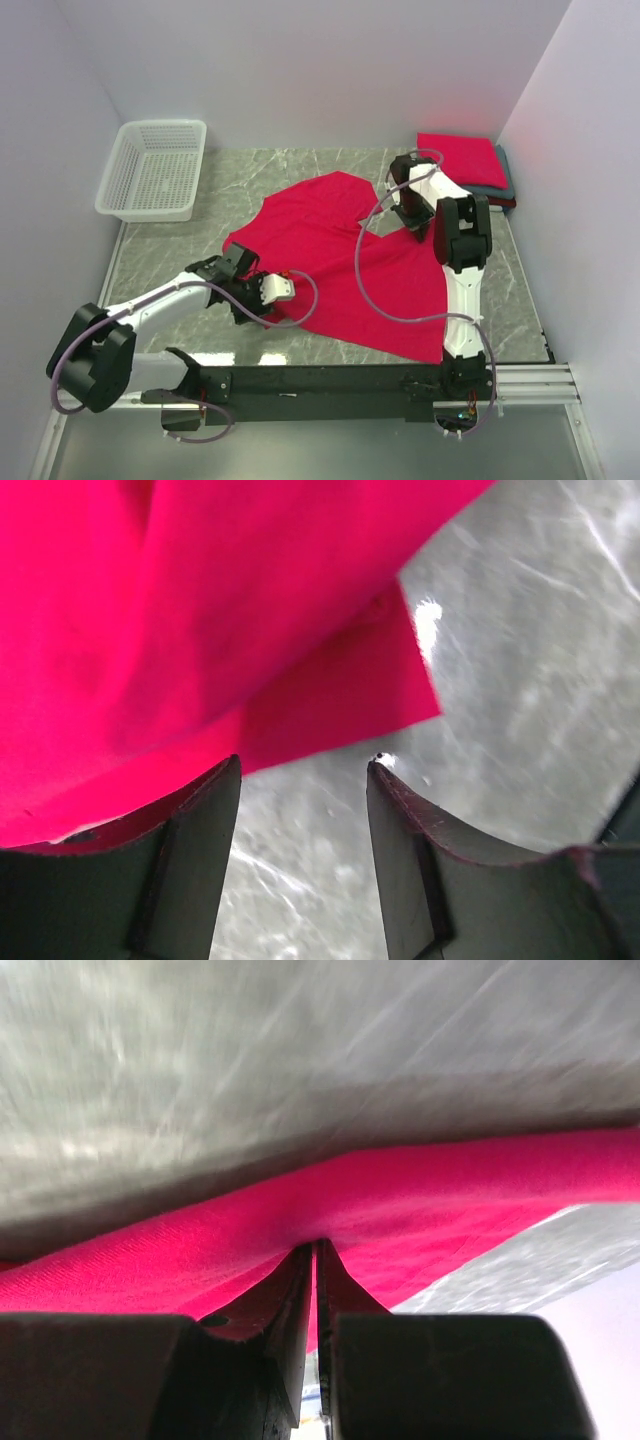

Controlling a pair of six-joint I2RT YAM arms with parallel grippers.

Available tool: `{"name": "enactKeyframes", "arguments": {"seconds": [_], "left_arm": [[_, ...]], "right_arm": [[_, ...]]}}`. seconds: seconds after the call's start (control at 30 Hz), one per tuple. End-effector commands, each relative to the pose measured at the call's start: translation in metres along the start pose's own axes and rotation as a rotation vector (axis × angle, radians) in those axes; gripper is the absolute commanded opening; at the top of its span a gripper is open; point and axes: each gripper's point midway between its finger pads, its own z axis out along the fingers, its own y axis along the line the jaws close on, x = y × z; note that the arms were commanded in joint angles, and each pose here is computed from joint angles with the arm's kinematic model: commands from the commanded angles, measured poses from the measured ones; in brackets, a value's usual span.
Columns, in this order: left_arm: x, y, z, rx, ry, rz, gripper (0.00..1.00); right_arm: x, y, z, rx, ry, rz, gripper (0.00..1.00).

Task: Fold and stack the t-shirts
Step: Flatten the tshirt out

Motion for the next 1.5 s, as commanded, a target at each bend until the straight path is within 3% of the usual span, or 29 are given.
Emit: {"name": "enactKeyframes", "arguments": {"seconds": [0.0, 0.17, 0.23, 0.27, 0.3, 0.4, 0.47, 0.8, 1.07, 1.2, 1.37, 1.47], "left_arm": [[-0.025, 0.018, 0.008, -0.078, -0.062, 0.045, 0.6], [-0.04, 0.002, 0.024, -0.038, -0.048, 0.131, 0.58], [-0.032, -0.004, 0.033, -0.008, 0.0, 0.141, 0.51], [-0.027, -0.007, 0.036, 0.007, 0.025, 0.162, 0.46], [-0.017, -0.011, 0.038, 0.028, 0.069, 0.169, 0.32], [-0.011, -0.02, 0.029, 0.073, 0.095, 0.221, 0.1], [-0.008, -0.036, 0.013, 0.144, 0.103, 0.251, 0.01], [-0.062, -0.102, -0.108, 0.364, -0.098, 0.476, 0.01], [-0.049, -0.151, -0.136, 0.49, -0.131, 0.63, 0.0], [-0.032, -0.166, -0.141, 0.483, -0.1, 0.699, 0.0], [-0.015, -0.147, -0.144, 0.321, -0.03, 0.688, 0.07], [-0.004, -0.131, -0.143, 0.215, -0.003, 0.688, 0.18]], "right_arm": [[-0.038, -0.008, 0.009, 0.028, -0.098, 0.041, 0.12], [-0.049, -0.015, 0.005, 0.051, -0.124, 0.06, 0.12], [-0.053, -0.018, 0.002, 0.061, -0.137, 0.064, 0.12], [-0.055, -0.019, 0.002, 0.066, -0.139, 0.067, 0.12], [-0.056, -0.021, 0.001, 0.071, -0.146, 0.067, 0.12], [-0.059, -0.028, -0.002, 0.091, -0.162, 0.074, 0.12], [-0.06, -0.033, -0.003, 0.102, -0.169, 0.081, 0.12], [-0.065, -0.039, -0.016, 0.102, -0.188, 0.083, 0.12], [-0.045, -0.032, -0.038, 0.061, -0.217, 0.034, 0.14], [-0.037, -0.03, -0.054, 0.04, -0.231, 0.016, 0.16], [-0.021, -0.018, -0.077, -0.036, -0.247, -0.013, 0.32], [-0.004, -0.01, -0.089, -0.069, -0.25, -0.032, 0.43]]}}
